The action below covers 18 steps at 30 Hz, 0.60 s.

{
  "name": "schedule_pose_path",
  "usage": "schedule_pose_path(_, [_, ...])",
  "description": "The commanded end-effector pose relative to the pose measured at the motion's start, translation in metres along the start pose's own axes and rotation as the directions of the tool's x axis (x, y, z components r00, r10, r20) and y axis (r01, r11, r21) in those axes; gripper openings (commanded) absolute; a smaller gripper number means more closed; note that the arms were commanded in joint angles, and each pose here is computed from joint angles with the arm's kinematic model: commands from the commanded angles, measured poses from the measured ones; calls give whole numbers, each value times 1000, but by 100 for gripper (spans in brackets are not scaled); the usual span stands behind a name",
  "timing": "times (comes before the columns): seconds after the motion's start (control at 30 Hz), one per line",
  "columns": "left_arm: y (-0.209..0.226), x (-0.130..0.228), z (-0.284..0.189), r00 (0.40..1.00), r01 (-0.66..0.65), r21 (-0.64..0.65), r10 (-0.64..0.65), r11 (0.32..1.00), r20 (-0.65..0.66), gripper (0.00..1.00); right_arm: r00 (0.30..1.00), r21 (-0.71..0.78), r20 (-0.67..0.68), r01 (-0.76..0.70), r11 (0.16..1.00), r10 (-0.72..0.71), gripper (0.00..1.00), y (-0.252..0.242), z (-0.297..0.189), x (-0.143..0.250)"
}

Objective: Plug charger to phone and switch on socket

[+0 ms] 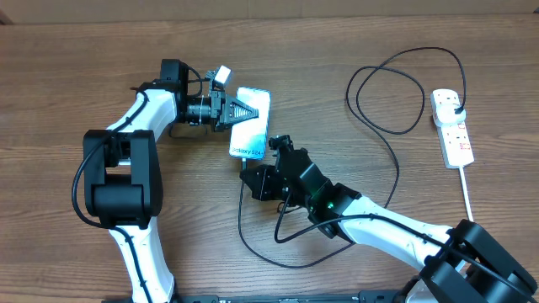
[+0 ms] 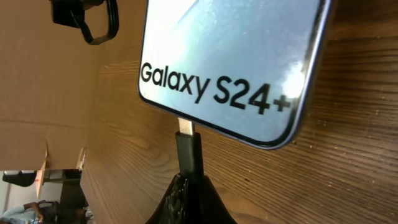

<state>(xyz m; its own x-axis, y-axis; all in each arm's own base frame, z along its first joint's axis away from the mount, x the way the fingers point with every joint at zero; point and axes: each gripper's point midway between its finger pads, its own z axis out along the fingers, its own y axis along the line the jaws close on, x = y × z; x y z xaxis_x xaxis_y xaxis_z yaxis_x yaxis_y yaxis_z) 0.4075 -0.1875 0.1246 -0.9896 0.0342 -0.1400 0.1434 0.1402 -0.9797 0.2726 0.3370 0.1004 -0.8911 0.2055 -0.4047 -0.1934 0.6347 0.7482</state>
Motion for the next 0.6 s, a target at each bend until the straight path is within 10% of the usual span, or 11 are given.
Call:
schedule_pose_path(0.0, [-2,1,1,1000,28,31,-28,999,-5,4,998,45,60,-22,999,19,4,-14,-2,-18])
schedule_pose_path(0.57, [0,-3,-9,999,32,29,-33,999,18,4,998,45,60,-38,998,35,4,-15,-3,-18])
